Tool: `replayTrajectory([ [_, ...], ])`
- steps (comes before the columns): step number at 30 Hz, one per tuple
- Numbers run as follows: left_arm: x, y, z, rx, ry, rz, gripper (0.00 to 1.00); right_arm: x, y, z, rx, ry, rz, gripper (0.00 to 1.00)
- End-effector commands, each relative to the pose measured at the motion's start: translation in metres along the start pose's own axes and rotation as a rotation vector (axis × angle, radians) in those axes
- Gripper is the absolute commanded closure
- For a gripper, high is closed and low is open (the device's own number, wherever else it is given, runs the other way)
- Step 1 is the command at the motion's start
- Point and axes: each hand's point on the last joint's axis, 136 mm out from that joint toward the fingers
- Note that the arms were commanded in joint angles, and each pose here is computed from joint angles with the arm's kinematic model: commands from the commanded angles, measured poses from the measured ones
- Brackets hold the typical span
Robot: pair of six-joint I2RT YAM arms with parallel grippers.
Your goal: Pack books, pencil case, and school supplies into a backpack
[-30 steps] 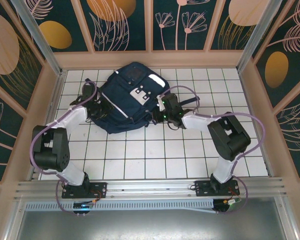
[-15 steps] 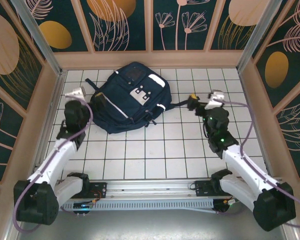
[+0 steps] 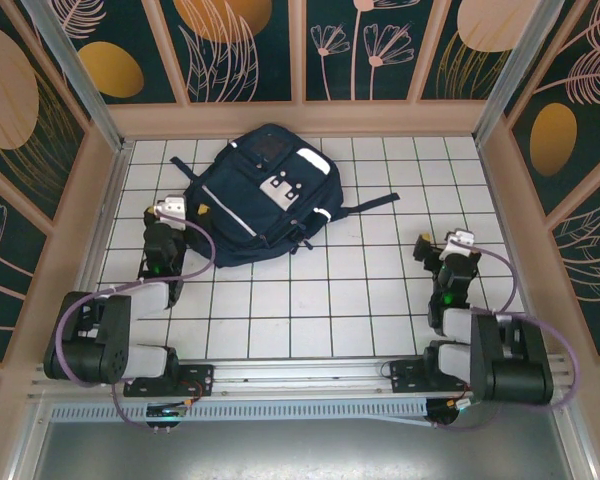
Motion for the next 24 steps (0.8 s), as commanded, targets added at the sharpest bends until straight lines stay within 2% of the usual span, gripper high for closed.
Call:
replayTrajectory([
  [1, -0.010, -0.003, -0.030, 0.041, -0.076, 0.016, 0.01, -0.027, 0.025, -0.058, -0.010, -0.143, -0.156, 0.01],
  [4, -0.002, 0.002, -0.033, 0.055, -0.108, 0.002, 0.01, -0.049, 0.047, -0.054, -0.001, -0.073, -0.266, 0.01],
  [5, -0.002, 0.006, -0.030, 0.064, -0.095, -0.019, 0.01, -0.050, 0.049, -0.052, -0.027, -0.070, -0.274, 0.01],
  [6, -0.002, 0.011, -0.027, 0.072, -0.074, -0.045, 0.01, -0.046, 0.050, -0.053, -0.025, -0.117, -0.278, 0.01],
  [9, 0.010, 0.009, -0.020, 0.073, -0.066, -0.021, 0.01, -0.034, 0.031, -0.043, -0.066, -0.175, -0.142, 0.01],
  [10, 0.014, 0.011, -0.014, 0.072, -0.063, -0.019, 0.01, -0.029, 0.032, -0.048, -0.055, -0.216, -0.144, 0.01],
  [13, 0.014, 0.020, -0.004, 0.101, -0.075, -0.029, 0.01, -0.026, 0.040, -0.049, -0.029, -0.225, -0.182, 0.01],
  [18, 0.005, 0.028, 0.018, 0.113, -0.058, -0.053, 0.01, -0.028, 0.036, -0.048, -0.040, -0.217, -0.159, 0.01],
  [19, 0.011, 0.032, 0.021, 0.127, -0.087, -0.061, 0.01, -0.029, 0.035, -0.047, -0.051, -0.212, -0.150, 0.01],
  [20, 0.015, 0.031, 0.018, 0.127, -0.107, -0.049, 0.01, -0.031, 0.030, -0.047, -0.058, -0.205, -0.125, 0.01],
  [24, 0.007, 0.029, 0.022, 0.121, -0.067, -0.040, 0.01, -0.037, 0.037, -0.045, -0.036, -0.176, -0.141, 0.01],
])
Point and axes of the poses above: each hand's point on the last joint's axis, 136 mm out from that joint toward the fingers, its own x axis back along the fingers, its own y axis along the line the jaws close on, z = x × y, and after that the axes turned 11 degrees about x, right-handed
